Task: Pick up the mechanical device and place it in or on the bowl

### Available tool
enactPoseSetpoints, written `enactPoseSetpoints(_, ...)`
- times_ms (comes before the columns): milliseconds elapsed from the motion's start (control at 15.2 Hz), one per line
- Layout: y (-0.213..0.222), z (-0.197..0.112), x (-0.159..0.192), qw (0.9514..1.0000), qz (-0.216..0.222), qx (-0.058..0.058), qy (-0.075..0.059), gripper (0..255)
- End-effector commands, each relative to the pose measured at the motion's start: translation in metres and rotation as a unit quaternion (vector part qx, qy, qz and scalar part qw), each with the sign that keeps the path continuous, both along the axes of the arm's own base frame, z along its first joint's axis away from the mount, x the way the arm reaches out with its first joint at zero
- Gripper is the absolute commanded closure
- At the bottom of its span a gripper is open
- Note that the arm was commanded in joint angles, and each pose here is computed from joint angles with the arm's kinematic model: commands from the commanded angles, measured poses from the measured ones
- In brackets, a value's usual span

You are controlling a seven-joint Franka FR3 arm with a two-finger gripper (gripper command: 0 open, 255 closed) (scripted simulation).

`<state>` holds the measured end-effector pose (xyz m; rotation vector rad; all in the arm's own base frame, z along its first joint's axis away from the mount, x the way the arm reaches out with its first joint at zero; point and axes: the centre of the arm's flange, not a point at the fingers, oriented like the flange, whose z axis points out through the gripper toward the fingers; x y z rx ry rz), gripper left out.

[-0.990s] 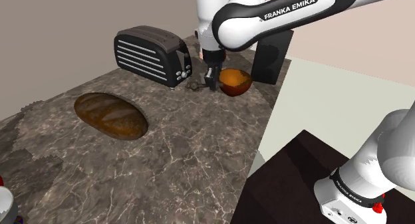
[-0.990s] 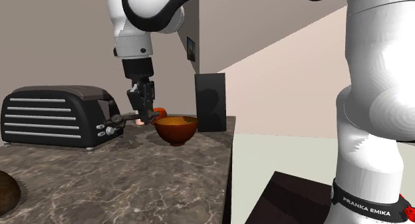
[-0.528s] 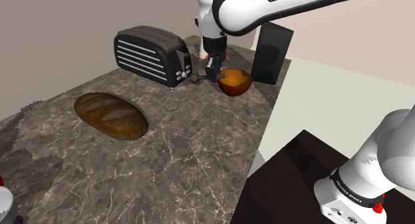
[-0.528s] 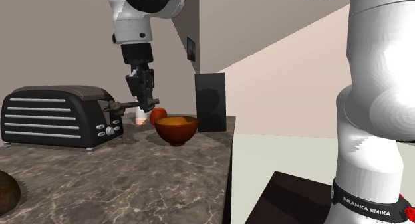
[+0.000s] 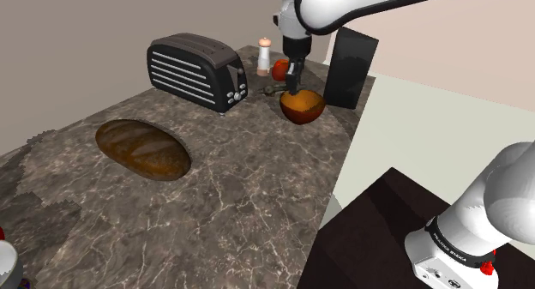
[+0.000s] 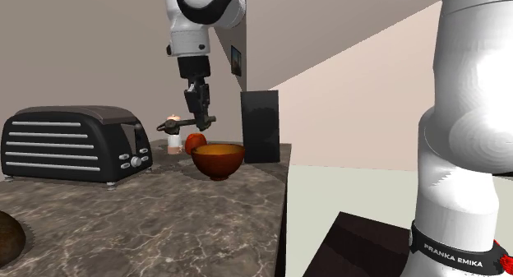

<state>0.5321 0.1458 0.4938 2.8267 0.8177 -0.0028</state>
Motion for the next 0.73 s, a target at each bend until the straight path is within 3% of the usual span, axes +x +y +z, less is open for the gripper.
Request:
enactPoseSetpoints(0, -0.026, 0.005, 0.005, 1.0, 0.001, 0.0, 0.0, 255)
enactPoseSetpoints(660, -0.14, 0.008, 0.023, 1.0, 0.001, 0.0, 0.0, 255)
